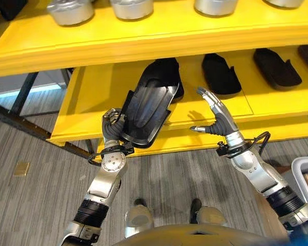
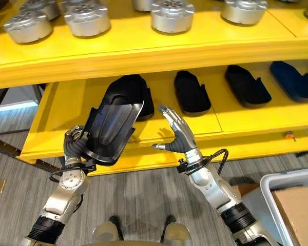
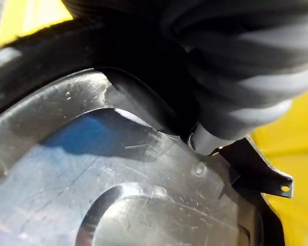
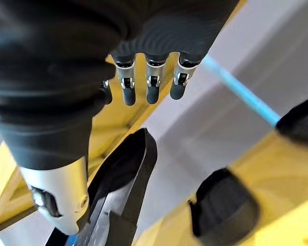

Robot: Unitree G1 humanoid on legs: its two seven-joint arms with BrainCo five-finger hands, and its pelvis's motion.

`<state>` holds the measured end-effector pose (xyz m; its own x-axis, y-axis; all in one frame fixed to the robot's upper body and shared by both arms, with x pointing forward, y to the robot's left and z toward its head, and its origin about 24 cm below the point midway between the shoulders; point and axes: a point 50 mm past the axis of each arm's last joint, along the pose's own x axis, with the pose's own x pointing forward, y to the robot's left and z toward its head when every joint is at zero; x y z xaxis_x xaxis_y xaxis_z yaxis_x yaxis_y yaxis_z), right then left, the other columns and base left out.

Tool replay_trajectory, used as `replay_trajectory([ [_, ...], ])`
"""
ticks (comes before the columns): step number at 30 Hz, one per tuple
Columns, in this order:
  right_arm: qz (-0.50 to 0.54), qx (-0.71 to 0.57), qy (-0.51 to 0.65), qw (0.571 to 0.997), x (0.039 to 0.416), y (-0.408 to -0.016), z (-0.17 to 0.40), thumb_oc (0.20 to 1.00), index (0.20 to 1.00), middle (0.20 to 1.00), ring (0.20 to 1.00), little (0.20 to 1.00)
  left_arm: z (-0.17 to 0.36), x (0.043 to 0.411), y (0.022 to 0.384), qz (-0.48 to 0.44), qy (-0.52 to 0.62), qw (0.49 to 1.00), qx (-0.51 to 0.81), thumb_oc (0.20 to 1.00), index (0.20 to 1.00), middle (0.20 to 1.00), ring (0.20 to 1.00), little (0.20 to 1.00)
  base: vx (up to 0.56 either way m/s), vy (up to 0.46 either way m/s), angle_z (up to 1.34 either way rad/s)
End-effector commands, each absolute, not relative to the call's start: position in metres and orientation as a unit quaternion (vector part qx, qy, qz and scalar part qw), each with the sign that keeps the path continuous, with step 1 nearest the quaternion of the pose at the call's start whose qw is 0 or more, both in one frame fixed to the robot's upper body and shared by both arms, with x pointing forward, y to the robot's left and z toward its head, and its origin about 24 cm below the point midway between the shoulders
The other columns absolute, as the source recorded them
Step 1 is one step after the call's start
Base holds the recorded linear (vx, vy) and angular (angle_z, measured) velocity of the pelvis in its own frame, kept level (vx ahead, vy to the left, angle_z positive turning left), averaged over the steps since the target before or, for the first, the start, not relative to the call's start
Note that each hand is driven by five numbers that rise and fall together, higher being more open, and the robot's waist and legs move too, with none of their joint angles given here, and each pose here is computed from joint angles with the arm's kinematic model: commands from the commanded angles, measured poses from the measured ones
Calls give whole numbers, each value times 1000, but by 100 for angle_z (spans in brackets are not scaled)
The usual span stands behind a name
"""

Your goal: Move parts from the plastic box to the shelf.

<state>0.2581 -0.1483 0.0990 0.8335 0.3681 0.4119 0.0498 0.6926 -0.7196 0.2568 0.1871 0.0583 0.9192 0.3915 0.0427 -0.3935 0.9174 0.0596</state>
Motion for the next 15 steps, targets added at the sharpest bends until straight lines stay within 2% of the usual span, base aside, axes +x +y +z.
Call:
replay_trajectory([
  [1, 74, -308, -348, 882, 249, -143, 126, 1000, 1000, 1000, 1000, 1000, 91, 254, 193, 220, -118, 968, -27, 200, 200, 200, 200, 200, 101, 520, -28],
  [8, 41, -232, -318, 918, 245, -151, 121, 1000, 1000, 1000, 1000, 1000, 87, 264, 183, 208, -98, 973, -11, 200, 200, 200, 200, 200, 125, 344, -22],
  [15, 46, -214, -338, 915, 236, -143, 132, 1000, 1000, 1000, 1000, 1000, 89, 260, 188, 227, -90, 970, -9, 200, 200, 200, 200, 200, 95, 44, -4],
])
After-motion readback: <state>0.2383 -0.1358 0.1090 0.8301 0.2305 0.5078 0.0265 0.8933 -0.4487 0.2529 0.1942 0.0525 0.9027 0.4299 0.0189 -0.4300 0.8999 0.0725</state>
